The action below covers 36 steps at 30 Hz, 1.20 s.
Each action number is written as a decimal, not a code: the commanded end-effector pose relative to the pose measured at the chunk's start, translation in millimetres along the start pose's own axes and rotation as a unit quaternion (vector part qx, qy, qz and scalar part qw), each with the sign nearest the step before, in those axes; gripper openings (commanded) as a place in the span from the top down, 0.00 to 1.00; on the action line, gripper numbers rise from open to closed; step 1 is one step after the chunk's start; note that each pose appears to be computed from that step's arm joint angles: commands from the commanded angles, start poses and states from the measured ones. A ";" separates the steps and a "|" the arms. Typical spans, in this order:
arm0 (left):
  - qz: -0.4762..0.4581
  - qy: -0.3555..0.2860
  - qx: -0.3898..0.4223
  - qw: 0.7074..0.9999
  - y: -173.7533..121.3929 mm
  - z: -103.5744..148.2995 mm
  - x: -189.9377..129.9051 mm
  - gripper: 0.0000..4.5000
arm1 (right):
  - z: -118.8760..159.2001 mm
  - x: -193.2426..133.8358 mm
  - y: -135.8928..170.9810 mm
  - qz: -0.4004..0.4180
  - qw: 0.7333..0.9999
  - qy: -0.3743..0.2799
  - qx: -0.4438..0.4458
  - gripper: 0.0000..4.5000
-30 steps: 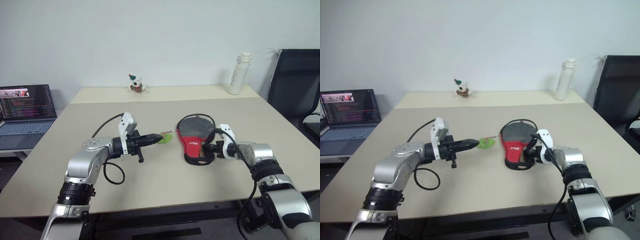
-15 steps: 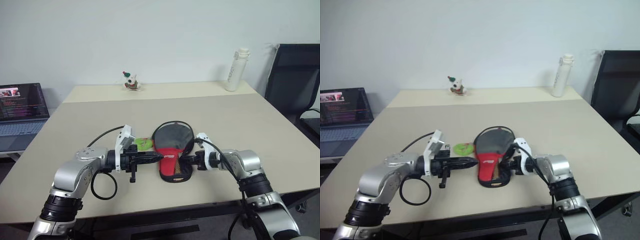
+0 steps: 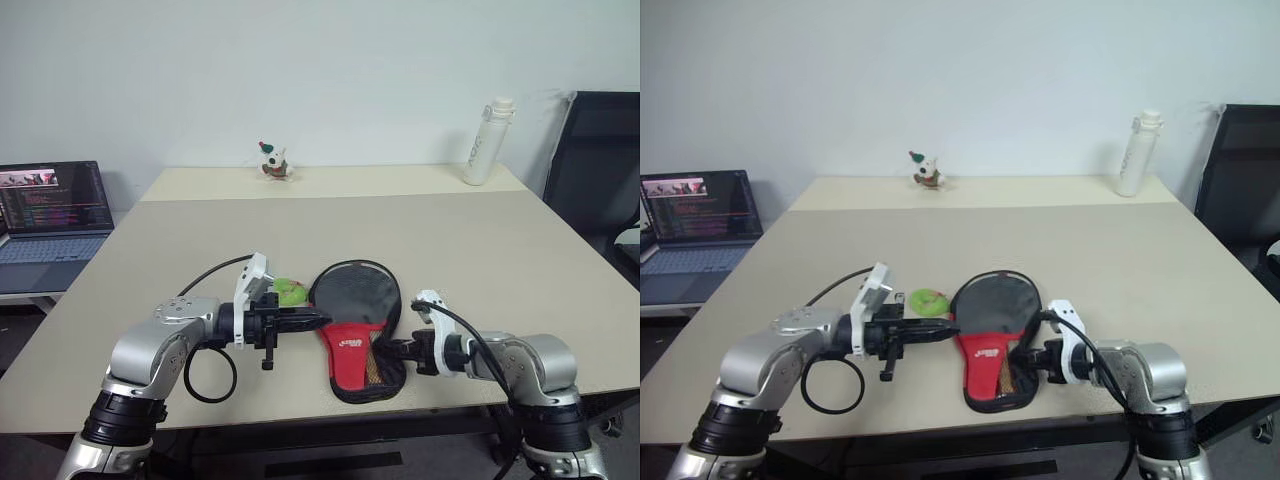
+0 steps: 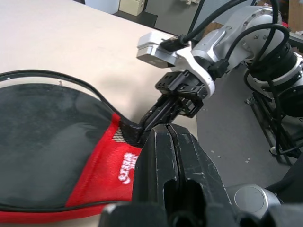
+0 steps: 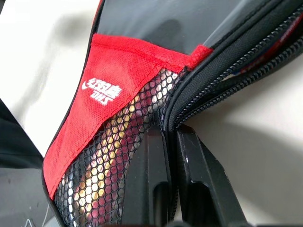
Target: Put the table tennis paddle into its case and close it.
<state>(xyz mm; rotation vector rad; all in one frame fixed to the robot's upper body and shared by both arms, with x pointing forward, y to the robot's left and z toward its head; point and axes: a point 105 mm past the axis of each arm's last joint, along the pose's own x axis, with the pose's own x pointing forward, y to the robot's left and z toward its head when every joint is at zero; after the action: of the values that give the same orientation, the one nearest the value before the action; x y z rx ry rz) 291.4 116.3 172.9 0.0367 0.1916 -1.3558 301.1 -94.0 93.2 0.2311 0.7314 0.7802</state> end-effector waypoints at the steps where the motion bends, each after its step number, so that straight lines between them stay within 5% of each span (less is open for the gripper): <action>1: -0.010 -0.003 0.015 1.000 -1.5 5.3 0.4 1.00 | -0.1 -8.3 4.3 0.003 1.000 -0.005 -0.003 1.00; 15: -0.016 0.008 0.022 1.000 -3.0 1.3 -2.6 1.00 | -11.8 -5.5 8.3 -0.010 1.000 -0.008 0.029 1.00; 21: -0.013 0.017 0.030 0.999 -2.5 -0.8 -4.8 1.00 | -6.5 -10.5 -2.9 -0.045 0.999 -0.019 0.023 0.59; 29: 0.000 0.015 0.028 1.000 -2.9 -4.4 -7.2 1.00 | 21.9 -58.3 12.5 -0.051 0.990 -0.057 -0.118 0.01; 36: 0.103 0.002 0.025 0.994 32.1 -0.6 -17.8 1.00 | 74.1 -53.3 51.7 0.034 0.964 -0.148 -0.217 0.01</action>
<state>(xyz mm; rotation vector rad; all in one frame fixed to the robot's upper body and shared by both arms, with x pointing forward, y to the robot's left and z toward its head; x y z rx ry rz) 307.1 131.3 156.9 0.0671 0.2232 -1.2315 295.3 -102.3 188.6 -0.0191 0.3220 0.8732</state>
